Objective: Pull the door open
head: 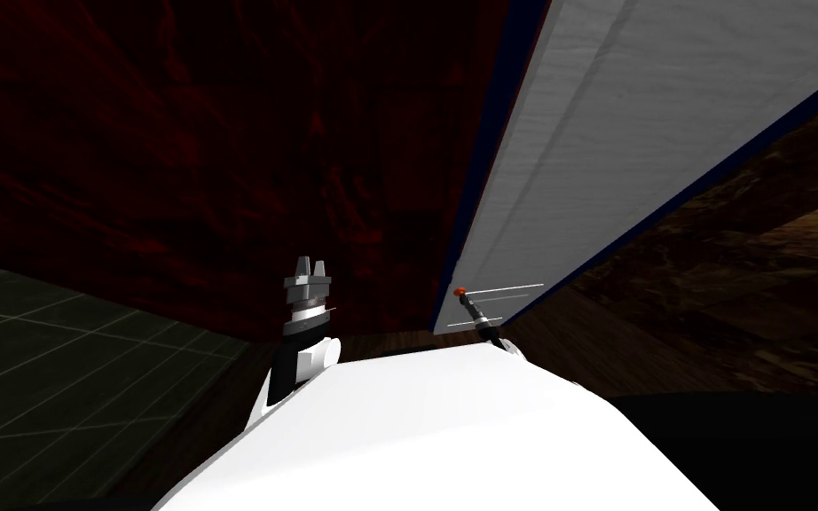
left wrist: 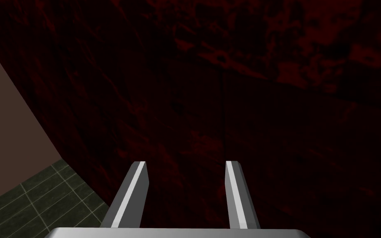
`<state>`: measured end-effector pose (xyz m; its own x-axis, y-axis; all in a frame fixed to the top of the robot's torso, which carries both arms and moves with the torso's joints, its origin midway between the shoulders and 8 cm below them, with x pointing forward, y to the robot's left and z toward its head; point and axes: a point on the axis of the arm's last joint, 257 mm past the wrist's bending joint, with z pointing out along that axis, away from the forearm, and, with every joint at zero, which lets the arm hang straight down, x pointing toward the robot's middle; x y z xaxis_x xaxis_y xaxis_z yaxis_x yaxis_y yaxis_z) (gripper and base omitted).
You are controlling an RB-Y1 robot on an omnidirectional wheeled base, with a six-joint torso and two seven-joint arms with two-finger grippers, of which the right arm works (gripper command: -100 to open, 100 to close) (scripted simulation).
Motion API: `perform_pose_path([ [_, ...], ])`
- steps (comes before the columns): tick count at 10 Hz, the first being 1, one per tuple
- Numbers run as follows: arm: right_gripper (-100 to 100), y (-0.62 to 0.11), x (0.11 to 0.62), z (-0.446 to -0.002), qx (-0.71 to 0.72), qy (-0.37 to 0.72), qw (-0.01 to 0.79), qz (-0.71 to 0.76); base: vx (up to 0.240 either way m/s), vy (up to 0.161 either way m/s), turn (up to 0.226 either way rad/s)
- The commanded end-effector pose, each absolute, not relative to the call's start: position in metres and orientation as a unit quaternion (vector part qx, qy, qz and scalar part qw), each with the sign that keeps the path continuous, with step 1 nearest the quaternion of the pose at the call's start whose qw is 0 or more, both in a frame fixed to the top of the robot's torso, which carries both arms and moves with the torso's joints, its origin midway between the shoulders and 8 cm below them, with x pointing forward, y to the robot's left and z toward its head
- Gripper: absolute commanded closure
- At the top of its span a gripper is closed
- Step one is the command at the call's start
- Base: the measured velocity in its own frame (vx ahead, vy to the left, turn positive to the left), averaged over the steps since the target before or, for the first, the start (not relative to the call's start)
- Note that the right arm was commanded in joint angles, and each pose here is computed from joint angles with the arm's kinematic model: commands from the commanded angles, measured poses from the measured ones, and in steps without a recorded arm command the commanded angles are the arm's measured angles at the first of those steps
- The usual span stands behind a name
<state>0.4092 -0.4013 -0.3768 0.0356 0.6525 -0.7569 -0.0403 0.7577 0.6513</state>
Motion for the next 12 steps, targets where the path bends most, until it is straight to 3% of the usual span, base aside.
perform_pose_path([
  [1,100,-0.3963,0.4093,-0.3792,0.253,0.64,0.672,0.273,-0.054,-0.026,0.052],
  [12,100,-0.3993,0.417,-0.3751,0.363,0.578,0.634,0.363,-0.053,-0.027,0.06],
])
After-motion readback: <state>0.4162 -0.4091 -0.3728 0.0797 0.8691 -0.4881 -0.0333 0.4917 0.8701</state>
